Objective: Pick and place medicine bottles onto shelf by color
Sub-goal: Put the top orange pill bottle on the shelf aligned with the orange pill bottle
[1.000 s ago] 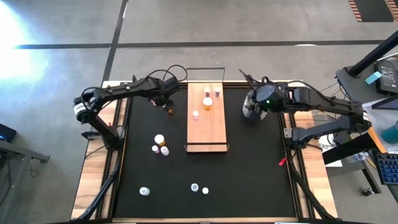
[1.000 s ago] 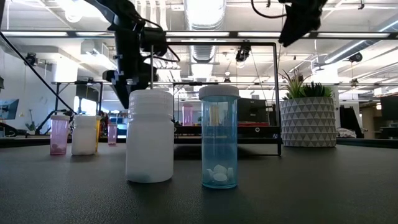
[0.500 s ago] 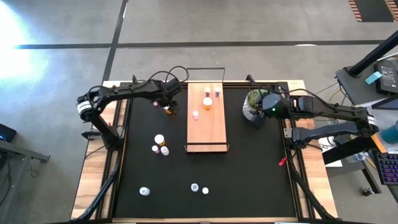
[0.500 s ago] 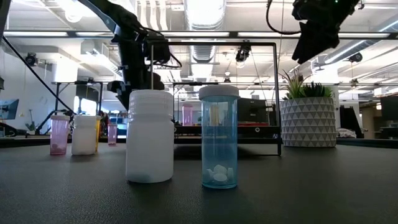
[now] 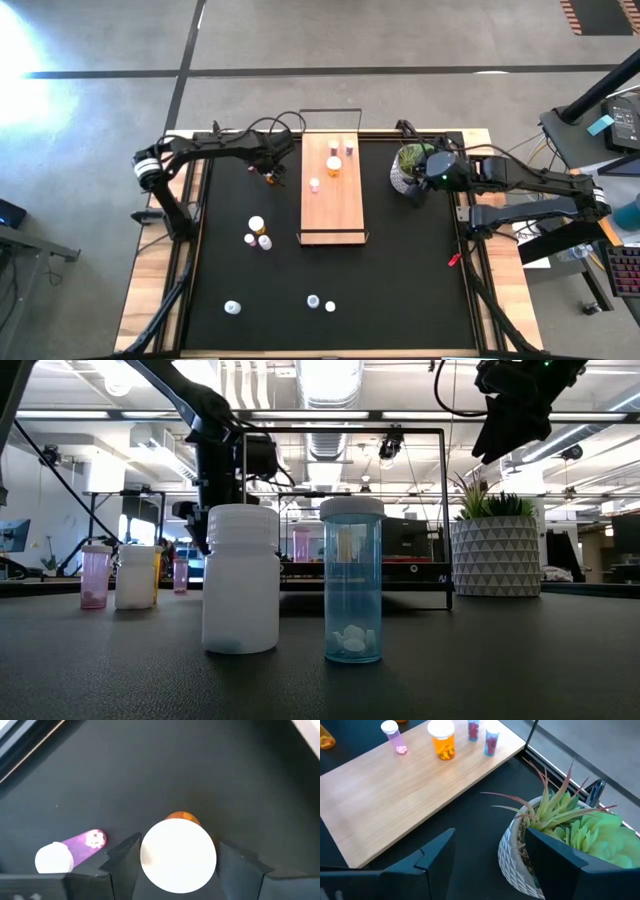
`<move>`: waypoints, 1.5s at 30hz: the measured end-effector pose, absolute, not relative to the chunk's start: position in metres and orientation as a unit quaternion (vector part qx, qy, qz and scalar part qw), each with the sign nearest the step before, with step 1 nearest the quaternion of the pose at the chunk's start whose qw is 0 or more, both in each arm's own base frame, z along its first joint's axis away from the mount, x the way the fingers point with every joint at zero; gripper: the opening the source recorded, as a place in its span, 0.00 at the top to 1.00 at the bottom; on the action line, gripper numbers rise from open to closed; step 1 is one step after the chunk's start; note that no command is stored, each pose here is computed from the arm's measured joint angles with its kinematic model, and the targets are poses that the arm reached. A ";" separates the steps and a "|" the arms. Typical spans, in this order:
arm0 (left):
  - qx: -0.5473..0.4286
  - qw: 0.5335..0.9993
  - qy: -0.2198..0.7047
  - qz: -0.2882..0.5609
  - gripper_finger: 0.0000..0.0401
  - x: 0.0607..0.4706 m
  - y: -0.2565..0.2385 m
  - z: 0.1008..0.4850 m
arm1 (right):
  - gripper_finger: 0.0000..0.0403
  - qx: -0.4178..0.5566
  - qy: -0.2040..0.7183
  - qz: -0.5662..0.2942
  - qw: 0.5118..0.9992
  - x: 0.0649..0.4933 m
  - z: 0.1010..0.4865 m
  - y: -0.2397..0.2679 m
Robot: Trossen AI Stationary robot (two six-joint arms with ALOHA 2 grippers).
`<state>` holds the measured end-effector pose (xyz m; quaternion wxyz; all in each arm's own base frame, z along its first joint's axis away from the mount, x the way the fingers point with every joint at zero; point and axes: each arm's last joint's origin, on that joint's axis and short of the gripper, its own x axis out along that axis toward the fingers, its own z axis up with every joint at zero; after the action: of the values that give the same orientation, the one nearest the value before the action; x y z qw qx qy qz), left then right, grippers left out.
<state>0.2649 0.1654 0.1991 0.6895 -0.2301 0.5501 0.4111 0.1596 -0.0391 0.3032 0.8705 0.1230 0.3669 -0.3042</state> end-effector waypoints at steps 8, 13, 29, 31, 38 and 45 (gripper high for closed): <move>-0.238 0.685 0.549 0.415 0.47 0.265 0.165 0.198 | 0.44 0.123 0.367 -0.304 0.870 0.160 0.303 -0.039; -0.240 0.684 0.551 0.414 0.53 0.264 0.165 0.198 | 0.44 0.117 0.369 -0.302 0.871 0.160 0.303 -0.039; -0.236 0.741 0.500 0.381 0.53 0.287 0.174 0.253 | 0.44 0.116 0.369 -0.301 0.871 0.160 0.303 -0.039; -0.235 0.756 0.480 0.378 0.53 0.293 0.175 0.268 | 0.44 0.116 0.369 -0.301 0.871 0.160 0.303 -0.039; -0.218 0.795 0.439 0.358 0.53 0.313 0.163 0.300 | 0.44 0.116 0.369 -0.302 0.871 0.160 0.303 -0.039; -0.211 0.782 0.466 0.355 0.53 0.327 0.160 0.287 | 0.44 0.094 0.379 -0.292 0.873 0.159 0.303 -0.039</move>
<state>0.3273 0.1595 0.2873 0.7824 -0.2112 0.4664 0.3545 0.1595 -0.0391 0.3032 0.8732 0.0938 0.3786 -0.2922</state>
